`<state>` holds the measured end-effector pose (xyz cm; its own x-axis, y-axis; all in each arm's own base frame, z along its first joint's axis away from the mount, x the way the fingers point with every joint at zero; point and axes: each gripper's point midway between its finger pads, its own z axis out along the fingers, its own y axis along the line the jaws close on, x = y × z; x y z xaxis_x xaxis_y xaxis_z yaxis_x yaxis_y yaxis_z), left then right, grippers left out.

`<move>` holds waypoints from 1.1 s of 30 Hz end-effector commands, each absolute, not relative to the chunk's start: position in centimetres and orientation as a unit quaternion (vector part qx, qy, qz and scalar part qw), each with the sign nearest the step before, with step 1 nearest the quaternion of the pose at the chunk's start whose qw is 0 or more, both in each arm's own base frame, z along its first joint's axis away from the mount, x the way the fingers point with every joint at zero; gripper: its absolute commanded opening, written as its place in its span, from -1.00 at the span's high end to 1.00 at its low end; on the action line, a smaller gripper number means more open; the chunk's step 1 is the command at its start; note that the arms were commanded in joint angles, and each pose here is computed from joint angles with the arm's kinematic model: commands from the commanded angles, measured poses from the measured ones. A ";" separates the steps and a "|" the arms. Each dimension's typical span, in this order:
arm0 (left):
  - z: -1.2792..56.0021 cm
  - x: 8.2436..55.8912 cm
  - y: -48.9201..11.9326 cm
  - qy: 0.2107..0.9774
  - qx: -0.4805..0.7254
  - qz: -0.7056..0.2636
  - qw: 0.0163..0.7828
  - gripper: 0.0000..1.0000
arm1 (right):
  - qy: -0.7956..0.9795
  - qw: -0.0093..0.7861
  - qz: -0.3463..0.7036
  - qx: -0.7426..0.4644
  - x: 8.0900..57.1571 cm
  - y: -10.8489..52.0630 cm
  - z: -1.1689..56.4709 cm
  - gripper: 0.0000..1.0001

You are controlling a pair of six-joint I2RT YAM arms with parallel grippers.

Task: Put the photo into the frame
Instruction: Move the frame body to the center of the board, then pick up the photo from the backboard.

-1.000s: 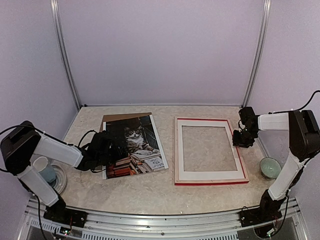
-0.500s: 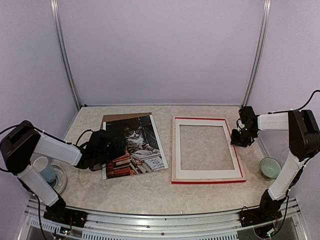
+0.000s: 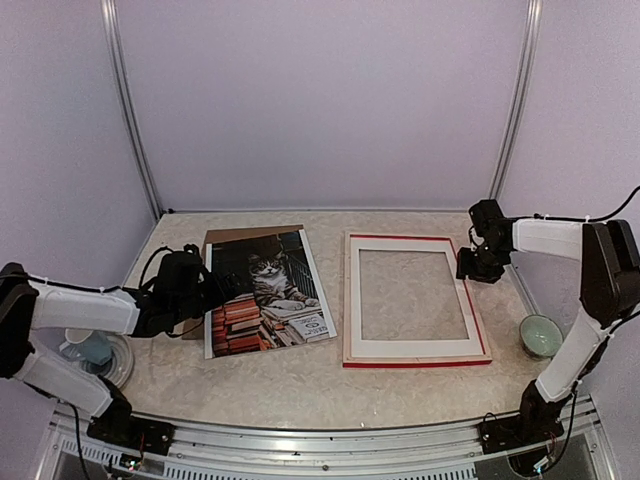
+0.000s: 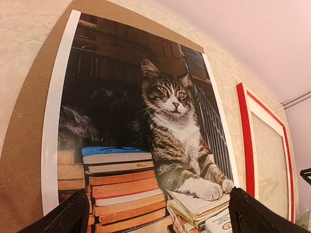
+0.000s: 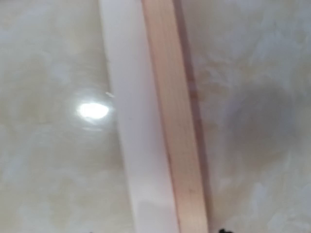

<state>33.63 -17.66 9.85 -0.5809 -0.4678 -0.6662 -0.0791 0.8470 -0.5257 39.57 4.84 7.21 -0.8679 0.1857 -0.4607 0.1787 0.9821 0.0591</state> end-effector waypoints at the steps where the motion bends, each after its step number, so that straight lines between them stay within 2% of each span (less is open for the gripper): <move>1: 9.7 32.1 -16.5 0.865 -0.161 -0.213 0.425 -0.98 | 0.960 0.267 0.009 0.084 39.7 6.0 10.6 -0.15; 9: 8.4 28.8 -15.9 0.872 -0.174 -0.238 0.392 -0.98 | 0.956 0.291 0.028 0.038 39.7 9.9 13.5 -0.42; 17: 7.6 25.8 -16.3 0.869 -0.190 -0.293 0.350 -0.98 | 0.954 0.298 0.040 0.004 39.4 13.5 14.6 -0.46; 24: 6.7 24.8 -15.8 0.881 -0.207 -0.266 0.331 -0.98 | 0.955 0.294 0.041 -0.013 38.9 15.6 14.2 -0.49; 33: 4.4 23.0 -15.0 0.893 -0.222 -0.250 0.301 -0.98 | 0.952 0.299 0.054 -0.027 38.2 17.7 14.4 -0.68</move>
<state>24.06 -15.61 5.54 -0.7086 -0.5441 -0.4492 -0.2093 0.7701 -0.6026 38.30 16.95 13.89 -0.8265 -0.0229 -0.5625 -0.0857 0.9926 0.0855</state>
